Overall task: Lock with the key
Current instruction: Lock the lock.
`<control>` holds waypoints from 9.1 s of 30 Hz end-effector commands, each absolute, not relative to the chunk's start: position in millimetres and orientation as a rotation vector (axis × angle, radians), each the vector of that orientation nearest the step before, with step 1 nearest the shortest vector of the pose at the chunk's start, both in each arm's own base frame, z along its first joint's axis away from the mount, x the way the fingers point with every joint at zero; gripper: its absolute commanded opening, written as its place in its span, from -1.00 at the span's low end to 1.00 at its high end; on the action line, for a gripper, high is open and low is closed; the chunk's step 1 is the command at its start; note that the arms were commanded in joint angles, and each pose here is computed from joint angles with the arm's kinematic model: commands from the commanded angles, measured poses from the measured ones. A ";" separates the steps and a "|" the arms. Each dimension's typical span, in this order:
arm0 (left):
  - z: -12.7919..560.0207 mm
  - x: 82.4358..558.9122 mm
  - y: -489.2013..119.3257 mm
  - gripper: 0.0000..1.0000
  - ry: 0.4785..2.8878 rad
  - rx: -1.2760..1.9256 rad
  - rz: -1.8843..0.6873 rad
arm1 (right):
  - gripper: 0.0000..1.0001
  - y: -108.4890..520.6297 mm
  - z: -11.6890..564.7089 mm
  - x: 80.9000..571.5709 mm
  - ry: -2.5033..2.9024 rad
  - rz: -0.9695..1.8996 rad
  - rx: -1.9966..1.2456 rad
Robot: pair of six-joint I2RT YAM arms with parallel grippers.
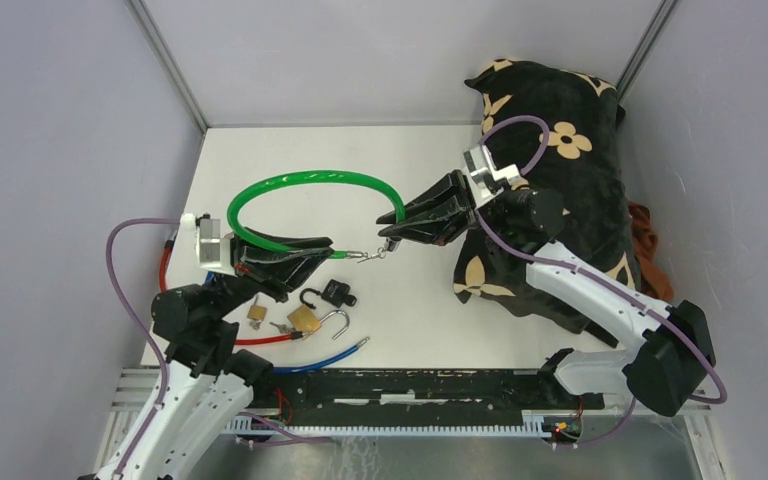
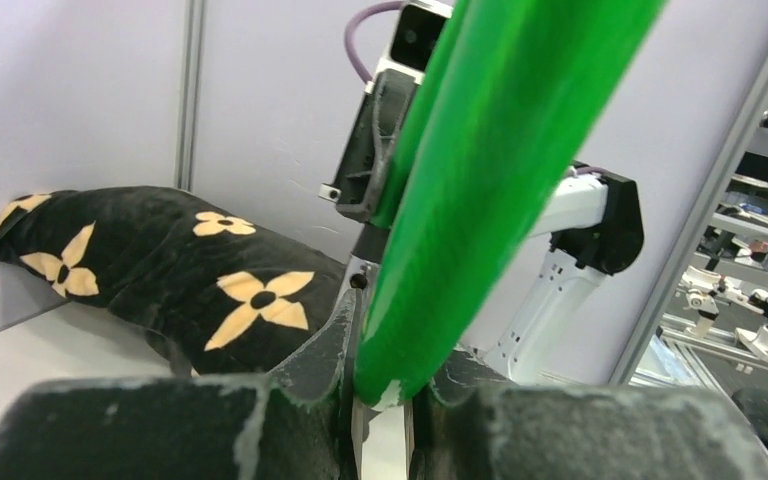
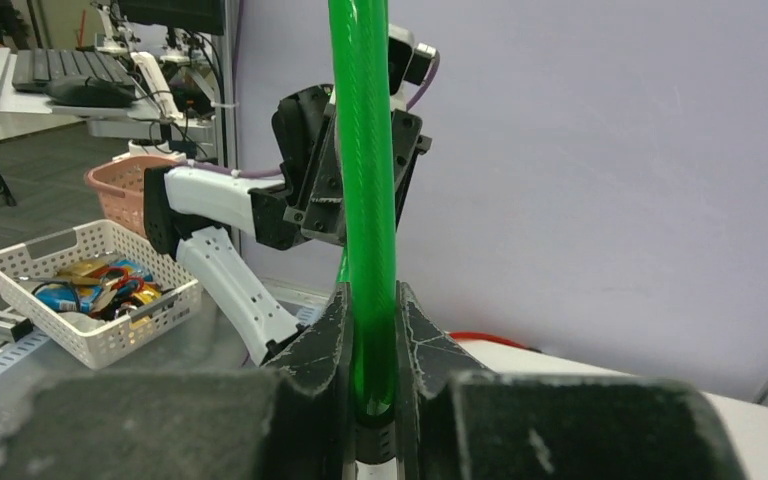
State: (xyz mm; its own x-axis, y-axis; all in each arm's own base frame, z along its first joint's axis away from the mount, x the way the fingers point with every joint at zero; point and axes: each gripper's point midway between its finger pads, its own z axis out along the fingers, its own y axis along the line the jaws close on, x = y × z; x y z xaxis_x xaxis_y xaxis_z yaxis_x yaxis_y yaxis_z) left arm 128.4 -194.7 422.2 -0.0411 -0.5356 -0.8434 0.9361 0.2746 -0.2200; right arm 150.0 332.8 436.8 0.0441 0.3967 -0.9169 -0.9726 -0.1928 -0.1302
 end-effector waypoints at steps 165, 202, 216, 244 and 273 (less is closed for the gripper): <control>86.9 216.4 -281.5 0.39 1.521 1.542 -0.766 | -1.00 240.3 137.6 222.3 1.797 0.581 -1.675; 18.5 232.2 -230.8 -0.95 1.393 1.992 -0.368 | -0.84 250.0 144.1 206.3 1.712 0.699 -1.650; 37.7 252.3 -241.4 -0.95 1.206 1.985 -0.249 | 0.46 262.3 223.2 176.8 1.467 0.853 -1.621; 58.0 243.1 -250.0 -0.95 1.278 1.929 -0.376 | 0.38 325.4 74.3 290.9 1.678 0.935 -1.414; 58.5 231.9 -261.7 -0.96 1.587 1.695 -0.605 | -0.06 363.4 20.7 239.1 1.458 1.098 -1.404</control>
State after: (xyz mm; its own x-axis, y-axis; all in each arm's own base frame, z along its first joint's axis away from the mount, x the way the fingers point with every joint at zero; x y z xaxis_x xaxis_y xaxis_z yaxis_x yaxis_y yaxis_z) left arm 229.4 -240.0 39.4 0.1501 0.7155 -0.6823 0.9776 -0.0044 0.2105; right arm 239.1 351.8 16.4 -0.0815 -0.3235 -0.9427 -0.9967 0.0285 0.0764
